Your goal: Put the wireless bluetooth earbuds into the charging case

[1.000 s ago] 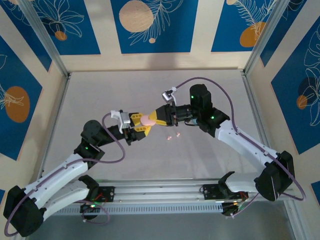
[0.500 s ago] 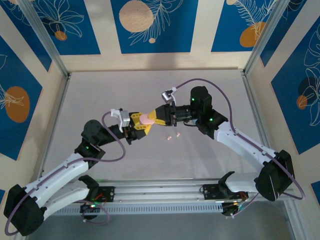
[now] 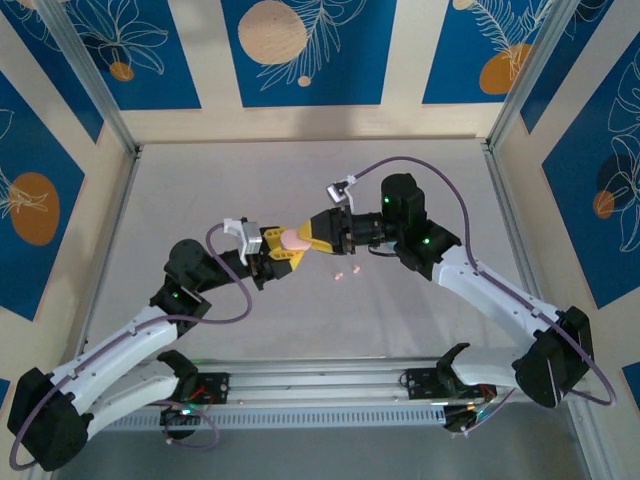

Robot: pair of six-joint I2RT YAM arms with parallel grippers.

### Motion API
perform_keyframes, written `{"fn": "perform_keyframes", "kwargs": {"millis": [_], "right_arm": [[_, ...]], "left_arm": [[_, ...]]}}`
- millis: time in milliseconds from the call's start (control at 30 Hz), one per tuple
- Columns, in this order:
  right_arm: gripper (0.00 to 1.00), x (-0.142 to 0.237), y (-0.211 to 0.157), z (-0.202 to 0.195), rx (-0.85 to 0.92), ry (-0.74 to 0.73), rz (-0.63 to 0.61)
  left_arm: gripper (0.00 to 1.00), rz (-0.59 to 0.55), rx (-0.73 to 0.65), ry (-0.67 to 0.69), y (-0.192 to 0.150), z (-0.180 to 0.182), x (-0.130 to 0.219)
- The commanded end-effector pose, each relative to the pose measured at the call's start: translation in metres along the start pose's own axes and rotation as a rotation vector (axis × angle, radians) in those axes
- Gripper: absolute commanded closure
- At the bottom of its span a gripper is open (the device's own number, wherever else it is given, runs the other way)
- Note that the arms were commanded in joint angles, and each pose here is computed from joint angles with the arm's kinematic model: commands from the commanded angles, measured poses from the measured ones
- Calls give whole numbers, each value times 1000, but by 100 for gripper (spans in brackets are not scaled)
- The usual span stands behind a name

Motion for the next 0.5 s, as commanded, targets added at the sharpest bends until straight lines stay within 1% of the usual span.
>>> {"fn": "perform_keyframes", "kwargs": {"millis": [0,100,167,267,300,367,467], "right_arm": [[42,12,2,15,135,-93,-56],[37,21,1,25,292,-175,-101],[36,26,-2,31,450,-211,-113],[35,25,-15,37,713,-216,-72],[35,23,-20,38,774,-227,-58],[34,21,-25,39,857,-244,-28],[33,16,-27,36,888,-287,5]], "left_arm": [[75,-27,-20,-39,9,-7,-1],[75,-26,-9,-40,9,-7,0],[75,-28,-5,-42,9,-7,0],[75,-30,2,-51,10,-8,-1],[75,-31,4,-55,11,-8,-1],[75,-31,8,-60,11,-9,-1],[75,-33,12,-66,13,-9,-1]]}}
Point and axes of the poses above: each hand's point on the last joint's axis, 136 mm out from that joint toward the fingers, its own x axis back along the fingers, its own z axis along the line the jaws close on, y = z × x, the point moved 9 cm from there along x, back along the fingers, and after that the axes turned 7 degrees about x, right-handed, at the moved point
